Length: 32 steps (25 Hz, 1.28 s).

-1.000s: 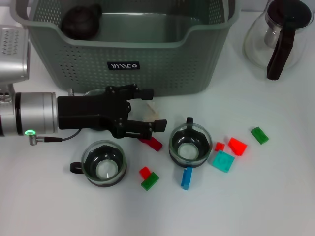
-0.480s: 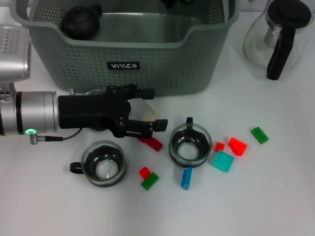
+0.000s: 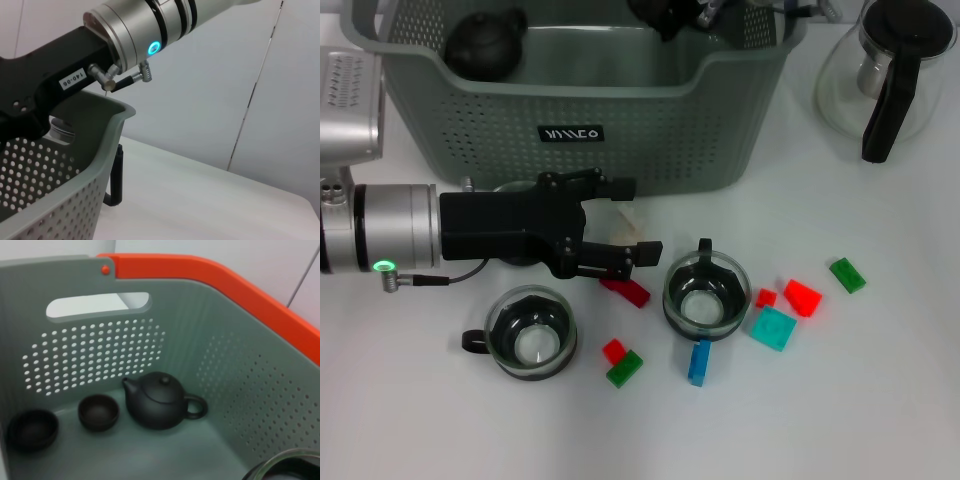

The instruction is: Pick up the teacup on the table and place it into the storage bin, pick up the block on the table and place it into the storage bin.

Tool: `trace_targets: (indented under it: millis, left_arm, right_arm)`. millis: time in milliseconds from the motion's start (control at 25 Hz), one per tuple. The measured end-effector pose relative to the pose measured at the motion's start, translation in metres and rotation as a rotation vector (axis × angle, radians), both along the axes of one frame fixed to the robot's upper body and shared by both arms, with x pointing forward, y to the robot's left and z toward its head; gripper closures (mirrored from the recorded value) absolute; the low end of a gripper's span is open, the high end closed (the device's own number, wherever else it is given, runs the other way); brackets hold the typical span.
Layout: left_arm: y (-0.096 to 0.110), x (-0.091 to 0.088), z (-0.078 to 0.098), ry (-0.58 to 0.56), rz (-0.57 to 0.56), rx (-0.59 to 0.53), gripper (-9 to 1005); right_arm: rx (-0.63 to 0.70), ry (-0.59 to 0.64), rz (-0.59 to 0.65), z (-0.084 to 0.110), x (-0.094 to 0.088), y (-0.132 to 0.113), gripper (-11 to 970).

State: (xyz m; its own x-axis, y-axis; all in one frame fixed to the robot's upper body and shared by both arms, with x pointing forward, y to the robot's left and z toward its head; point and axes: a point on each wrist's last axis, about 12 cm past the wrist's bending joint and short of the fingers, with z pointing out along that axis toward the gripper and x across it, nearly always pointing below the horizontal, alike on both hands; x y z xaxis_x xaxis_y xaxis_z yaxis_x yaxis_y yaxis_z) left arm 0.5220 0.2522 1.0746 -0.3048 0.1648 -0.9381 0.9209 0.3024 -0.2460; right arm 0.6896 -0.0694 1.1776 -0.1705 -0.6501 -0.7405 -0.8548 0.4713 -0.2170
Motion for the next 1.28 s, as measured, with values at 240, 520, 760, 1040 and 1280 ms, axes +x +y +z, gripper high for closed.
trace_targets:
  millis: [240,520,760,1040,1280]
  left_arm:
    - [0.000,-0.001,-0.001,0.002,0.001,-0.001,101]
    - [0.000,-0.002,-0.001,0.004,0.003,-0.001,102]
    - [0.002,-0.002,-0.001,0.005,0.003,-0.001,103]
    - [0.004,-0.002,-0.001,0.006,0.003,0.001,105]
    - [0.006,-0.002,0.000,0.009,0.004,0.002,106]
  right_arm:
    - [-0.002,0.013,0.007,-0.002,-0.002,-0.001,876]
    - [0.001,0.023,0.020,0.000,-0.003,-0.001,847]
    - [0.014,0.002,0.008,0.007,0.000,-0.002,823]
    - [0.072,-0.071,0.010,0.032,0.001,-0.013,396]
    - [0.231,-0.069,0.123,0.072,-0.025,-0.040,191]
